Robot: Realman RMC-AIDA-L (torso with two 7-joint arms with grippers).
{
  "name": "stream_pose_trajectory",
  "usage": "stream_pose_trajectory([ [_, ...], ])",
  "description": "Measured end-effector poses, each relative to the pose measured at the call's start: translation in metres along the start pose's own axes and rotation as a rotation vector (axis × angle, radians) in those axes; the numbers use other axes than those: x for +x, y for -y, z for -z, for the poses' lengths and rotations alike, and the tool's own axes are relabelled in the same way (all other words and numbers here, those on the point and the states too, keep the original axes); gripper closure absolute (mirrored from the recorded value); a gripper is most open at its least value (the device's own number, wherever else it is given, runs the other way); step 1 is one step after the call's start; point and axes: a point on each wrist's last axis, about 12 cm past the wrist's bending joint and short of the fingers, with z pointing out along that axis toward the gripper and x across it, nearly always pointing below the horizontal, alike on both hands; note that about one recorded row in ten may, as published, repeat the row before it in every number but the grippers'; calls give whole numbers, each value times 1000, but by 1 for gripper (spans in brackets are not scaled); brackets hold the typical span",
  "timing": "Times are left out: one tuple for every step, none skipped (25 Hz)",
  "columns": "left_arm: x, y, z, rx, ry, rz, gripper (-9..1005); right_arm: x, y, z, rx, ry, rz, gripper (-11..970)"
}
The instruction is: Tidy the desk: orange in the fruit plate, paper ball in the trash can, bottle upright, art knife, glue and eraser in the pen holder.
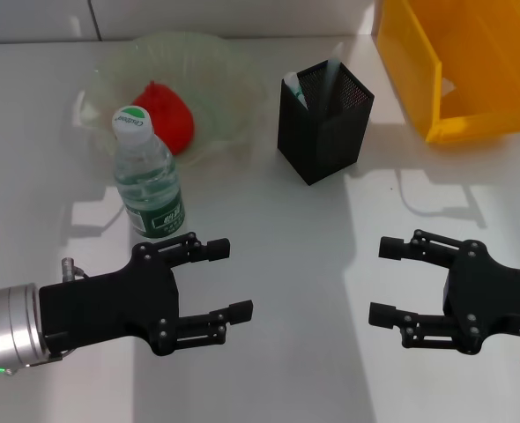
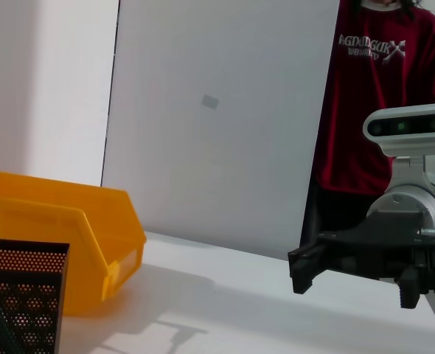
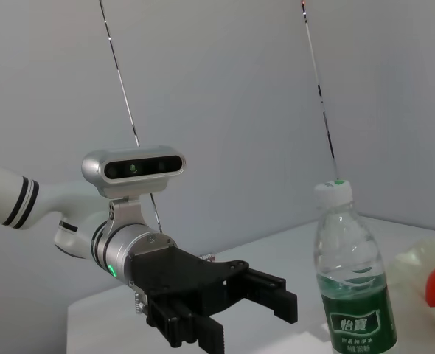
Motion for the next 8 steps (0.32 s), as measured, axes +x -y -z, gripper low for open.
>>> stream_pose_trajectory([
  [0, 0, 0, 0, 1, 1, 213, 0, 0, 0, 0, 0, 1, 124],
  [0, 0, 0, 0, 1, 1, 213, -1, 1, 0, -1, 0, 1, 124],
  [0, 0, -1, 1, 1, 1, 213, -1, 1, 0, 0, 1, 2, 124],
  [0, 0, -1, 1, 1, 1, 213, -1, 1, 0, 0, 1, 2, 124],
  [0, 0, -1, 1, 1, 1, 213, -1, 2, 0, 1, 1, 3, 124],
  [0, 0, -1, 1, 1, 1, 213, -2, 2, 0, 3, 2, 4, 124],
  [0, 0, 0, 0, 2, 1, 213, -2, 3, 0, 4, 2, 6, 124],
  [0, 0, 0, 0, 3, 1, 213, -2, 3, 0, 7, 1, 6, 124],
])
